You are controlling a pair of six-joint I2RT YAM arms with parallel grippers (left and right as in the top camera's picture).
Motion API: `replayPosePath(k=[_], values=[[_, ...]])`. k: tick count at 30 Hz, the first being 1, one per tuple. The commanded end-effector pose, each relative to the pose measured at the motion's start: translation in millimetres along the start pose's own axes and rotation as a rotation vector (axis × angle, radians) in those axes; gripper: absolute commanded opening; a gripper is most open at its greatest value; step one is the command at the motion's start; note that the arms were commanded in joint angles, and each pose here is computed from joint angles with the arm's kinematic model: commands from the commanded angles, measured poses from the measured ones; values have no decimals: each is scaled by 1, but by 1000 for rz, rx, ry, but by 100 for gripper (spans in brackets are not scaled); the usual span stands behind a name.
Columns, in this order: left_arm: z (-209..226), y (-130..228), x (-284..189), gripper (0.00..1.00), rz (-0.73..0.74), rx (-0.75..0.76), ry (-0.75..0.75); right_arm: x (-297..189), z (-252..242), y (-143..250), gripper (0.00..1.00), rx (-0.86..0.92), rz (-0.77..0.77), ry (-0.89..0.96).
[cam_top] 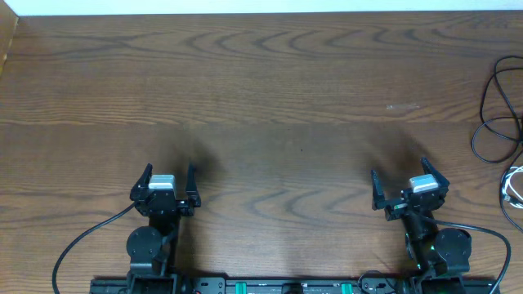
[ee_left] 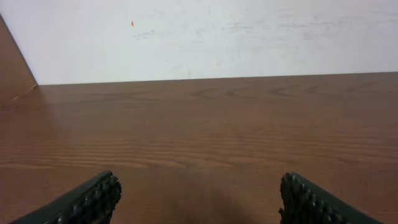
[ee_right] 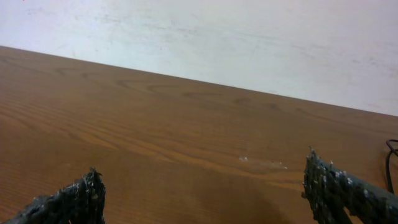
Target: Untangle cables
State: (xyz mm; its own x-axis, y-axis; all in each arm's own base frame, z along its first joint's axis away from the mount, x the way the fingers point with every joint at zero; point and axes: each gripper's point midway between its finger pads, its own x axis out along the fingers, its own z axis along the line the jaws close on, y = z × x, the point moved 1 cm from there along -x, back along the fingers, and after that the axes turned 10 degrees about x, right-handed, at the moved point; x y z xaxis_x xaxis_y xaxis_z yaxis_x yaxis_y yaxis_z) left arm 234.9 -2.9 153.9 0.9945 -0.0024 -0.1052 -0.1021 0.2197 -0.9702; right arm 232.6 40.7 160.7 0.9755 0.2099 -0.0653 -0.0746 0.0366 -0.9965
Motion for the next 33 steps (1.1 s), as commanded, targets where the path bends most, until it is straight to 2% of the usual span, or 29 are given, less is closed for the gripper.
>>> replayPosePath(k=[1,33], values=[[0,17,1,83,55,18,-10,0,0,1,99,18,0,3],[0,17,1,83,55,18,-10,-1,-14,1,99,22,-3,64]])
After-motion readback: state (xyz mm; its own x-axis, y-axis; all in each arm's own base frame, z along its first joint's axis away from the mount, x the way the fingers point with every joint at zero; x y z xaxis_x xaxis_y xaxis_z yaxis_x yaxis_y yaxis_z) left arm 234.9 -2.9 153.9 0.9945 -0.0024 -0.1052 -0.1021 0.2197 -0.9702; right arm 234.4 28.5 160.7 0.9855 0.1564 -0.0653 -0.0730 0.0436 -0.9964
